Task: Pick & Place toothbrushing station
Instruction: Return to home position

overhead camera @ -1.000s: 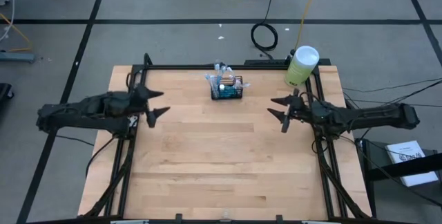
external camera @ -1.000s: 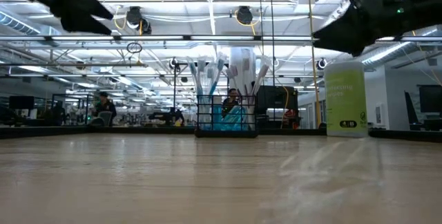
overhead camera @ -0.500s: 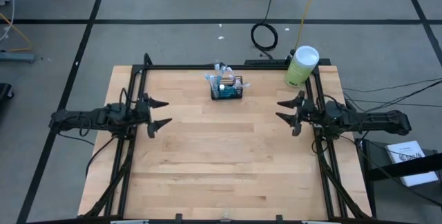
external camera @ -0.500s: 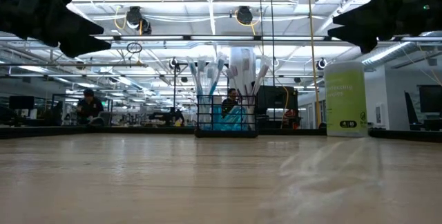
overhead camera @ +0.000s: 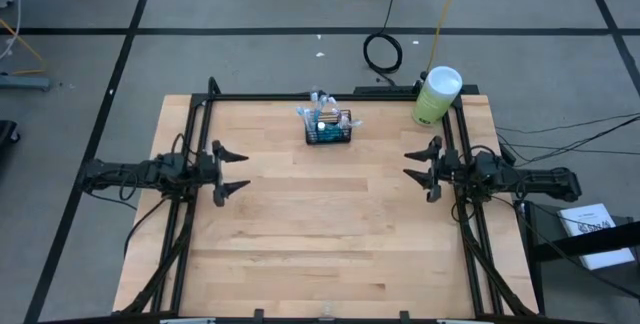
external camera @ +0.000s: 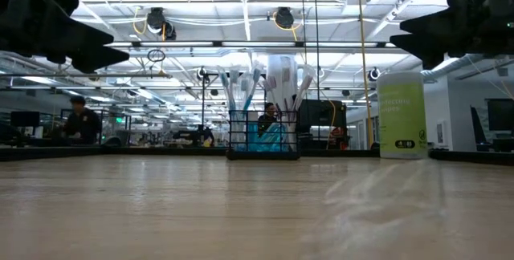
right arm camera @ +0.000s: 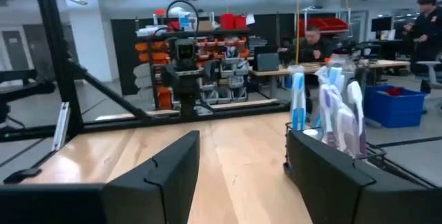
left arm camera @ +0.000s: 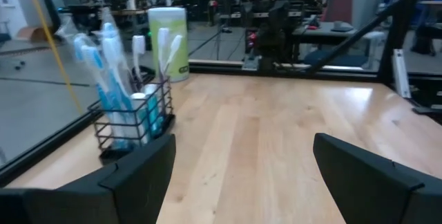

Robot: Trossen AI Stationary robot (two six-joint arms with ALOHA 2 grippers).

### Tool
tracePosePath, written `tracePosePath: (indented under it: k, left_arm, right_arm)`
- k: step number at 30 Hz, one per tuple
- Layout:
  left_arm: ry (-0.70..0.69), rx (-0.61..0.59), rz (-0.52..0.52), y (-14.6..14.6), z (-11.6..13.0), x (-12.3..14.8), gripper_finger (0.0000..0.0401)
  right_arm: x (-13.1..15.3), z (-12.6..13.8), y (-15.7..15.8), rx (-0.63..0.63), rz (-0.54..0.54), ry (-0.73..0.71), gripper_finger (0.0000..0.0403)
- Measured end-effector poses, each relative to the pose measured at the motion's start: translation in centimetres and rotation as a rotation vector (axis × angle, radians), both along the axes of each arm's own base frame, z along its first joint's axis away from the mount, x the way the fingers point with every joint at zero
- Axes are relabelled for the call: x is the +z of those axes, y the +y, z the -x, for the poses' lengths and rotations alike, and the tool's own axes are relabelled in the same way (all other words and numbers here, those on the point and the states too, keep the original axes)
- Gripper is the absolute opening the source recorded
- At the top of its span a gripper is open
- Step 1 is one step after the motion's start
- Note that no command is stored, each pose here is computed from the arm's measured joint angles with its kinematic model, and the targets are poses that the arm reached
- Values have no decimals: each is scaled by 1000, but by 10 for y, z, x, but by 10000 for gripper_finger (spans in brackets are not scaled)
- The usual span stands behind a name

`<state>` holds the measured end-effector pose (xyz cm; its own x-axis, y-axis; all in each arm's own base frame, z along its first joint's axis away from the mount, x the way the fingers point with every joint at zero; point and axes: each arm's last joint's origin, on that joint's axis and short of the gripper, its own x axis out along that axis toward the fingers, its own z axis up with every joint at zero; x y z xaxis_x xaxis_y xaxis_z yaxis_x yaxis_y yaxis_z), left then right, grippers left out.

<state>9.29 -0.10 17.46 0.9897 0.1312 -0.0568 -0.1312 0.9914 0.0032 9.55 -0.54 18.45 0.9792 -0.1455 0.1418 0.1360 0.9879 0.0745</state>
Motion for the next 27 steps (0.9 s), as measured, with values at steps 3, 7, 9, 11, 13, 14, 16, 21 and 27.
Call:
tracePosePath:
  k: [3,7,9,11,13,14,16,21,27]
  left_arm:
    - [-2,-14,0,0,0,0,351]
    - [-1,-22,-2,-1,0,0,351]
    - [-1,-35,-1,-1,0,0,351]
    - [0,-48,-2,-1,0,-1,351]
    - [-1,-50,-1,-1,0,0,351]
    - [-1,-50,-1,-1,0,0,351]
    - [-4,-49,-1,-1,0,0,351]
    - [-1,-49,-2,-1,0,-1,351]
    - [13,-51,-148,-1,0,0,351]
  right_arm:
    - [-1,0,0,9,-10,-11,210]
    - [-3,0,1,38,-19,-2,210]
    - [-3,0,3,95,-11,0,210]
    - [-3,0,4,135,-6,1,210]
    - [-3,0,4,155,-2,2,210]
    - [-3,0,5,161,3,3,210]
    - [-4,0,5,159,12,11,210]
    - [-8,-1,4,157,-7,54,210]
    - [-11,-2,4,168,-119,74,210]
